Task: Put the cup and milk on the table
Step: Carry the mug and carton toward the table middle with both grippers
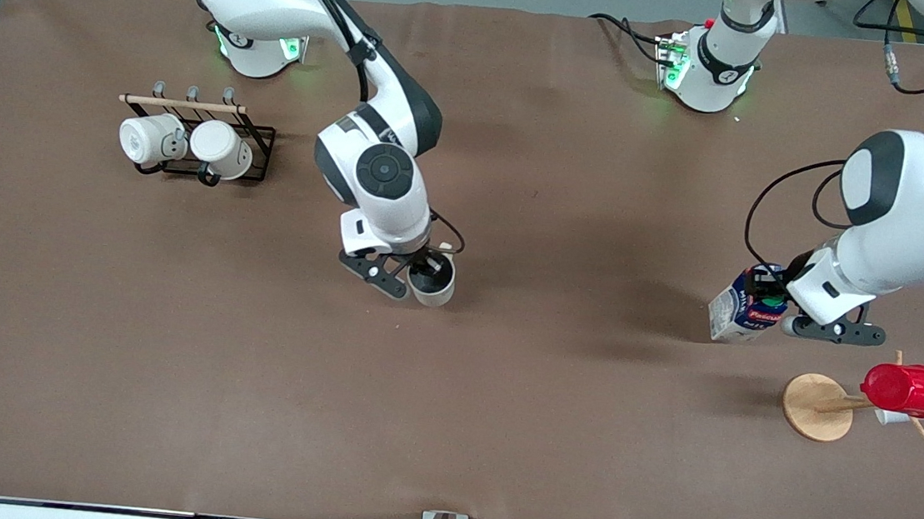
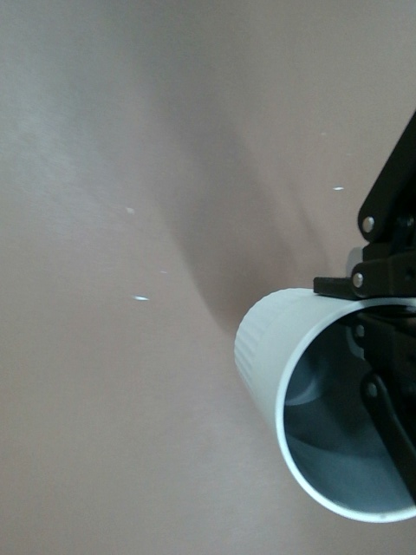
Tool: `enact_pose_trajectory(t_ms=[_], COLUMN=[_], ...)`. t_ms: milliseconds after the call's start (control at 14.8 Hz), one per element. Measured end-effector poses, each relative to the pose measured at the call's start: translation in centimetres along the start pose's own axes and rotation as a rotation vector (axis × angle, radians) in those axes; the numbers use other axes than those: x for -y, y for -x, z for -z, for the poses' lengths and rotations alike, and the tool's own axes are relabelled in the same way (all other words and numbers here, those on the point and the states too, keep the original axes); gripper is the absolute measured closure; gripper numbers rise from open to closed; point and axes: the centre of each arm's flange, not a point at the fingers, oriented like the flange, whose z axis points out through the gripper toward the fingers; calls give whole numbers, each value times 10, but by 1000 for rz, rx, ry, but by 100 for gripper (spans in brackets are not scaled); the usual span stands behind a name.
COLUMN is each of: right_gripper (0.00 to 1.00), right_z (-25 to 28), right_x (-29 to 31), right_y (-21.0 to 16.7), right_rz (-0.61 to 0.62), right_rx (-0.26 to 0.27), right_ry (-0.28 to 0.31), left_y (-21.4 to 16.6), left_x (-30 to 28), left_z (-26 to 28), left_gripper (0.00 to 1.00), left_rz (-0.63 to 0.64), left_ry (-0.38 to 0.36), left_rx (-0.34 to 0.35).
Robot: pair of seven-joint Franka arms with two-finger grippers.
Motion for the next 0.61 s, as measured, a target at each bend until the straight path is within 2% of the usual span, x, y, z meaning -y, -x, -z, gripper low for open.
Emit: enact_pose_trajectory(t_ms=[270,607], right_gripper=[96,96], right_z=[-21,-43], right_x=[1,-4], right_y=[19,27], right_rz=[27,62], right_rx=[-1,-11], right_ry=[-48,-20], left_y=[5,13], left_x=[-25,-112], left_z=[16,14], left_gripper=[74,74], left_rz=[-36,-78], left_ry=[2,44], left_rx=[-12,-4])
